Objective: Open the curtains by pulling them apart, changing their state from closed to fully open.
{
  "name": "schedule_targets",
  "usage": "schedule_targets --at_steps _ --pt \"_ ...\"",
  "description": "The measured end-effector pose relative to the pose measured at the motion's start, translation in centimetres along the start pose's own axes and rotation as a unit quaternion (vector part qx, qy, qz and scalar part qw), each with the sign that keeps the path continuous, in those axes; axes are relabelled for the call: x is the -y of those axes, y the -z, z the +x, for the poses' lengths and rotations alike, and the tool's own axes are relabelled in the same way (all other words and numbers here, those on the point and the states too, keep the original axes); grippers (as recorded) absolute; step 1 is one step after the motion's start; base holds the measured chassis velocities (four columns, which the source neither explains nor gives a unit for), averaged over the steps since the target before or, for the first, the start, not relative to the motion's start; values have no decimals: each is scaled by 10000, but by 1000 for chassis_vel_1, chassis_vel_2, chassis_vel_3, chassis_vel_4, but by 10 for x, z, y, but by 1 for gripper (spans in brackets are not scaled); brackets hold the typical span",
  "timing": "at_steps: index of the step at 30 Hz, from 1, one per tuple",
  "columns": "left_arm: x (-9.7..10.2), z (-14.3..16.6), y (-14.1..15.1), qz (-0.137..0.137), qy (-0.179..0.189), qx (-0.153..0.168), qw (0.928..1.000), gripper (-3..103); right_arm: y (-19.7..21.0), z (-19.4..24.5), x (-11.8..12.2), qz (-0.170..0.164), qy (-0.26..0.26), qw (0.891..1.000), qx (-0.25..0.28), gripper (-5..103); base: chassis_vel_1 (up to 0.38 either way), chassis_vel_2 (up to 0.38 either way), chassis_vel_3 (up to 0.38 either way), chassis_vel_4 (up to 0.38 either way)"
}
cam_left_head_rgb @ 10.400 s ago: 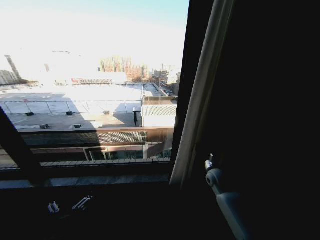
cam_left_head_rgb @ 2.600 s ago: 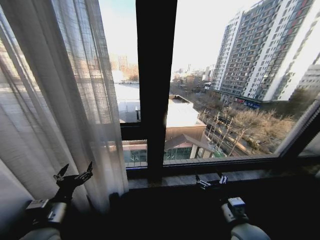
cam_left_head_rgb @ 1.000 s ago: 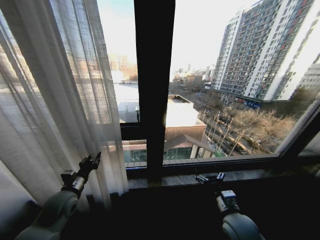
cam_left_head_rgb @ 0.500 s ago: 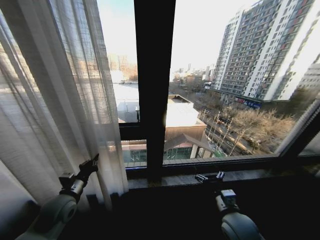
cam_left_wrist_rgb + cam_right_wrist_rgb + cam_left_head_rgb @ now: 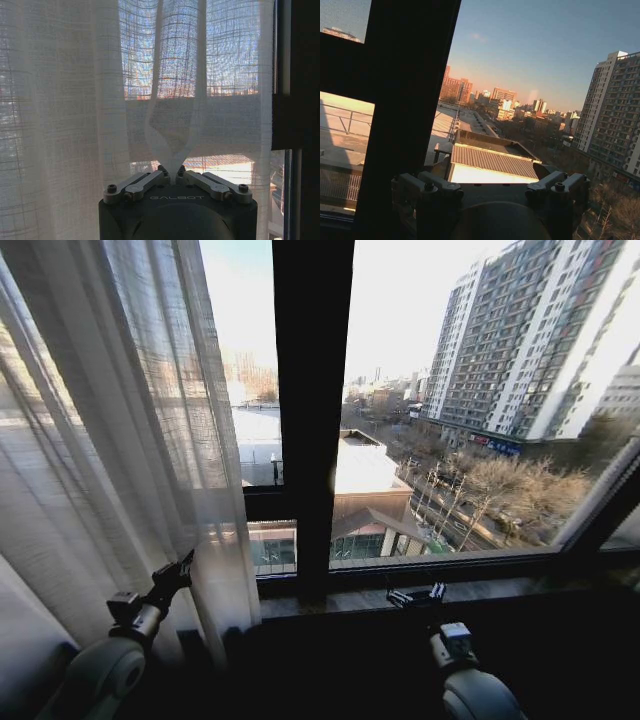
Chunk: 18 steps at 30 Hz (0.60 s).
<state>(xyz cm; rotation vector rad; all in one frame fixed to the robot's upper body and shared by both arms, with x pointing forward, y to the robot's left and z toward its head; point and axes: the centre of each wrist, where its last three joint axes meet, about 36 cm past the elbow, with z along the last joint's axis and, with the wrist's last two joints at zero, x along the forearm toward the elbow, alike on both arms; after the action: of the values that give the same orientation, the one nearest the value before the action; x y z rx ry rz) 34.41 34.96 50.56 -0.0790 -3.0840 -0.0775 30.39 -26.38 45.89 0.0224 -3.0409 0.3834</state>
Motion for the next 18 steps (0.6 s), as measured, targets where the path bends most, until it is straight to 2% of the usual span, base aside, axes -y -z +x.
schedule_targets --at_steps 7,18 --pt "5 9 3 27 -14 36 10000 0 2 2 -1 -11 14 10000 9 100 246 252 -260 -253" --pt "12 20 4 116 15 72 9999 0 2 3 -1 2 29 10000 18 100 329 352 -339 -342"
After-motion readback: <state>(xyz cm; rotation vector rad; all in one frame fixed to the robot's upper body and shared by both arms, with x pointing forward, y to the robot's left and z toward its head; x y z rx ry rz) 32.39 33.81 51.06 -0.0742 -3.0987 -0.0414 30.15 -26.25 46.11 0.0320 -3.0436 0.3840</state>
